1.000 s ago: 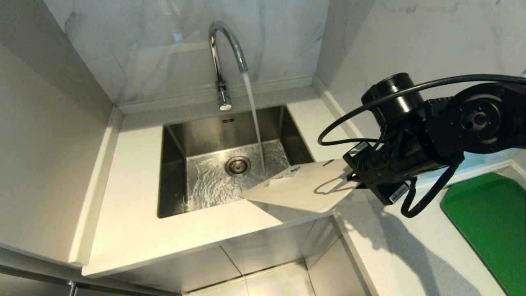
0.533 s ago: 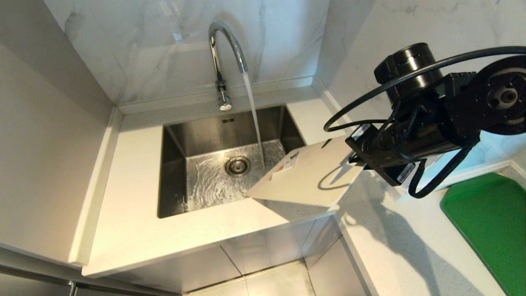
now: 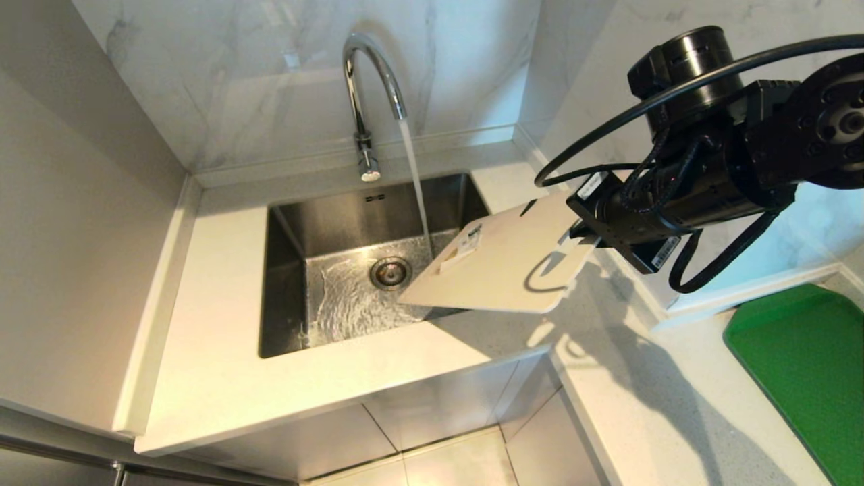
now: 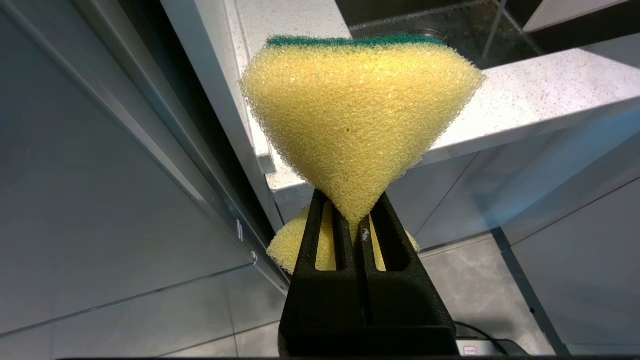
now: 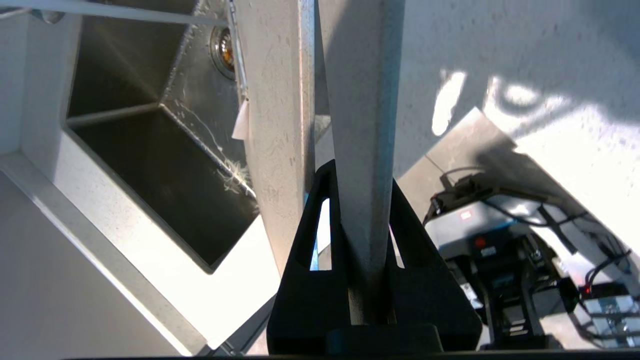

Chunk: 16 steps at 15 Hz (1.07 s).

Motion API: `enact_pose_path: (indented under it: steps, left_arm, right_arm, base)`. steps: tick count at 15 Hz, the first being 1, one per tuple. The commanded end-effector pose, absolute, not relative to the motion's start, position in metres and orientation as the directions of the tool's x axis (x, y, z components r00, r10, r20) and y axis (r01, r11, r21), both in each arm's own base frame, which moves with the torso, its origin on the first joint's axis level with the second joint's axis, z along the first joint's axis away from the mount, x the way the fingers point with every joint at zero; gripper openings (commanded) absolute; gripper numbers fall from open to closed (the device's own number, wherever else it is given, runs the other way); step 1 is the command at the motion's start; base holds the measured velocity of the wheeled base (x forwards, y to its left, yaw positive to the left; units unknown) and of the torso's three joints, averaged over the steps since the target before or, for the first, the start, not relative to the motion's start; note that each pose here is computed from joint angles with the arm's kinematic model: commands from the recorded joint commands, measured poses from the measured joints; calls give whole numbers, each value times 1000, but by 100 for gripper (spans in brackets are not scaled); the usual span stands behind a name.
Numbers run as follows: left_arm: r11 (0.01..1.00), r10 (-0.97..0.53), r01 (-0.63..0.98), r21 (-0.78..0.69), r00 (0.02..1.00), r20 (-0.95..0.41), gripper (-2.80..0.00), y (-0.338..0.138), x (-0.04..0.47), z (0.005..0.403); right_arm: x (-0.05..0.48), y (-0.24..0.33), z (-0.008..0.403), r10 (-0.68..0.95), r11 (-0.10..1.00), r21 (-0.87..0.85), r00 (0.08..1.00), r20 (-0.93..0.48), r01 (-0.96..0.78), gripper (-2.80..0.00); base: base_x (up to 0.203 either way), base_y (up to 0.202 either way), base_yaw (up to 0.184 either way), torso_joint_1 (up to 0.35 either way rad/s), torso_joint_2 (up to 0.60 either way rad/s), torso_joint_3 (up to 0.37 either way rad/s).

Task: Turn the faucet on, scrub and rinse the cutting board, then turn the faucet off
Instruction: Scrub the cutting board underwater

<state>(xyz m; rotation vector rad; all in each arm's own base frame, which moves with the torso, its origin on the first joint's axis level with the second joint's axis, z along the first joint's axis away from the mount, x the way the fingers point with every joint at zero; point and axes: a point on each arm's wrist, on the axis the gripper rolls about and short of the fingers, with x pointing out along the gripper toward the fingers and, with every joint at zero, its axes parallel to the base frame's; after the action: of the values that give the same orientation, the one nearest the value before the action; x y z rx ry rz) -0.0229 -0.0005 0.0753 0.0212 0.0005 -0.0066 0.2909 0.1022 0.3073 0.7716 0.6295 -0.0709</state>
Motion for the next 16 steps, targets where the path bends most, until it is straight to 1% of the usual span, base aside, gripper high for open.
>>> enact_pose_path:
  steps: [1, 7, 8, 10, 16]
  left_arm:
    - [1000, -6, 6, 21, 1000, -2, -280, 0, -23, 75]
    - [1000, -6, 6, 21, 1000, -2, -280, 0, -23, 75]
    - [1000, -6, 6, 21, 1000, -1, -280, 0, -23, 75]
    - [1000, -6, 6, 20, 1000, -2, -280, 0, -23, 75]
    - [1000, -8, 8, 23, 1000, -2, -280, -1, -23, 75]
  right_arm:
    - [291, 101, 316, 190, 710, 656, 828, -528, 255, -280]
    - [283, 97, 325, 226, 697, 680, 830, -510, 228, -280]
    - [280, 96, 328, 263, 694, 691, 822, -504, 201, -280]
    - [279, 92, 328, 277, 711, 679, 814, -510, 184, -280]
    - [284, 92, 323, 358, 675, 719, 777, -517, 168, -280]
  base:
    - [0, 0, 0, 0, 0, 0]
    - [0, 0, 0, 0, 0, 0]
    - [0, 0, 0, 0, 0, 0]
    - [0, 0, 0, 0, 0, 0]
    - [0, 0, 0, 0, 0, 0]
